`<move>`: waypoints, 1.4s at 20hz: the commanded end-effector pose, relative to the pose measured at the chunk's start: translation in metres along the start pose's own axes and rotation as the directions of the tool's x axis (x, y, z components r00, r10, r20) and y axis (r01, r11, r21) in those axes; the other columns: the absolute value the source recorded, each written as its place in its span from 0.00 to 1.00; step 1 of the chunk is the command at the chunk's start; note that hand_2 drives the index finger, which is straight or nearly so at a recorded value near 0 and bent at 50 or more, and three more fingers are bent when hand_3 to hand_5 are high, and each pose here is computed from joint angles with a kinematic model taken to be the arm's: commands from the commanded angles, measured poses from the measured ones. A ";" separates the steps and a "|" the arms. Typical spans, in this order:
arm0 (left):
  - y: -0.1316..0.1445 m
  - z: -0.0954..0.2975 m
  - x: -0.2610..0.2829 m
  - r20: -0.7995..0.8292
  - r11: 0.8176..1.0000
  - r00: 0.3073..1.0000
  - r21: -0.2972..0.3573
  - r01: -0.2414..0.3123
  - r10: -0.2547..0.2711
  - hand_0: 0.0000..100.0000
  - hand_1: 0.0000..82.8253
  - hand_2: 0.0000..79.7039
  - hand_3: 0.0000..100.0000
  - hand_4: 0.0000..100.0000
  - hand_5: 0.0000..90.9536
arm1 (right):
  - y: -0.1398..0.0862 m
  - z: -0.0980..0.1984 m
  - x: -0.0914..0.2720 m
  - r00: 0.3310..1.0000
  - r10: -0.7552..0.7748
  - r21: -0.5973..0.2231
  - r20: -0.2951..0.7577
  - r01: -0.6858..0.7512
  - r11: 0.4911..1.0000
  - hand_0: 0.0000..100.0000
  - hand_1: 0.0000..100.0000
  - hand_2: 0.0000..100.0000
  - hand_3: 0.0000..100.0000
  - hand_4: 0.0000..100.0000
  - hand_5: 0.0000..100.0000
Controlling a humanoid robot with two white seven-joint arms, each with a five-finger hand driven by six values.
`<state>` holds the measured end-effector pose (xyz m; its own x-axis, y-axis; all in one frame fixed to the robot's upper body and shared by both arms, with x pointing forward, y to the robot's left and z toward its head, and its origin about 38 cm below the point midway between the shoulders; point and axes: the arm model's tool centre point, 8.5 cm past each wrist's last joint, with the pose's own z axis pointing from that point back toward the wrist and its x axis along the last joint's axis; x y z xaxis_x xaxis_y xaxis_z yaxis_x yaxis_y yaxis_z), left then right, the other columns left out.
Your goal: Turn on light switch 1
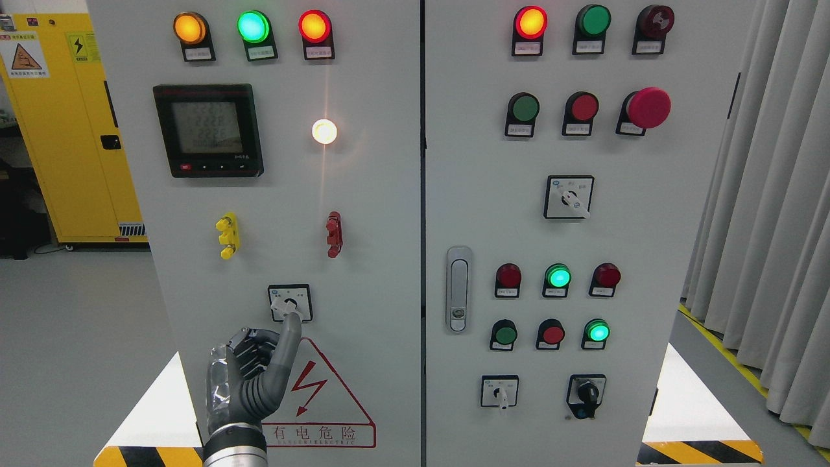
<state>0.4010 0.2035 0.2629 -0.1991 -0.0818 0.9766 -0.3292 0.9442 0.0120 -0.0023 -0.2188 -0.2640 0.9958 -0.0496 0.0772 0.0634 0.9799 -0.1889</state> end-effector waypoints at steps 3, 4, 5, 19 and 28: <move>0.052 0.049 -0.058 -0.014 1.000 1.000 0.018 0.023 -0.022 0.08 0.55 0.86 0.93 0.93 0.97 | 0.000 0.000 0.000 1.000 0.000 0.001 0.000 0.000 1.000 0.00 0.50 0.04 0.00 0.00 0.00; 0.064 0.061 -0.073 -0.026 1.000 1.000 0.013 0.018 -0.017 0.07 0.54 0.87 0.94 0.95 0.97 | 0.000 0.000 0.000 1.000 0.000 0.001 0.000 0.000 1.000 0.00 0.50 0.04 0.00 0.00 0.00; 0.076 0.073 -0.085 -0.035 1.000 0.999 0.010 0.011 -0.010 0.07 0.54 0.87 0.95 0.97 0.96 | 0.000 0.000 0.000 1.000 0.000 0.001 0.000 0.000 1.000 0.00 0.50 0.04 0.00 0.00 0.00; 0.187 0.226 -0.312 -0.498 0.994 0.862 -0.092 0.056 -0.095 0.08 0.44 0.58 0.76 0.81 0.66 | 0.000 0.000 0.000 1.000 0.000 0.001 0.000 0.000 1.000 0.00 0.50 0.04 0.00 0.00 0.00; 0.209 0.425 -0.413 -0.908 0.975 0.386 -0.209 -0.072 -0.166 0.08 0.42 0.08 0.28 0.25 0.00 | 0.000 0.000 0.000 1.000 0.000 -0.001 0.000 0.000 1.000 0.00 0.50 0.04 0.00 0.00 0.00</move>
<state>0.2019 0.2971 -0.0942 0.2812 -0.0034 0.9596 -0.0833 0.9961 0.0279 -0.0022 -0.2188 -0.2640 0.9957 -0.0496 0.0778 0.0636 0.9799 -0.1889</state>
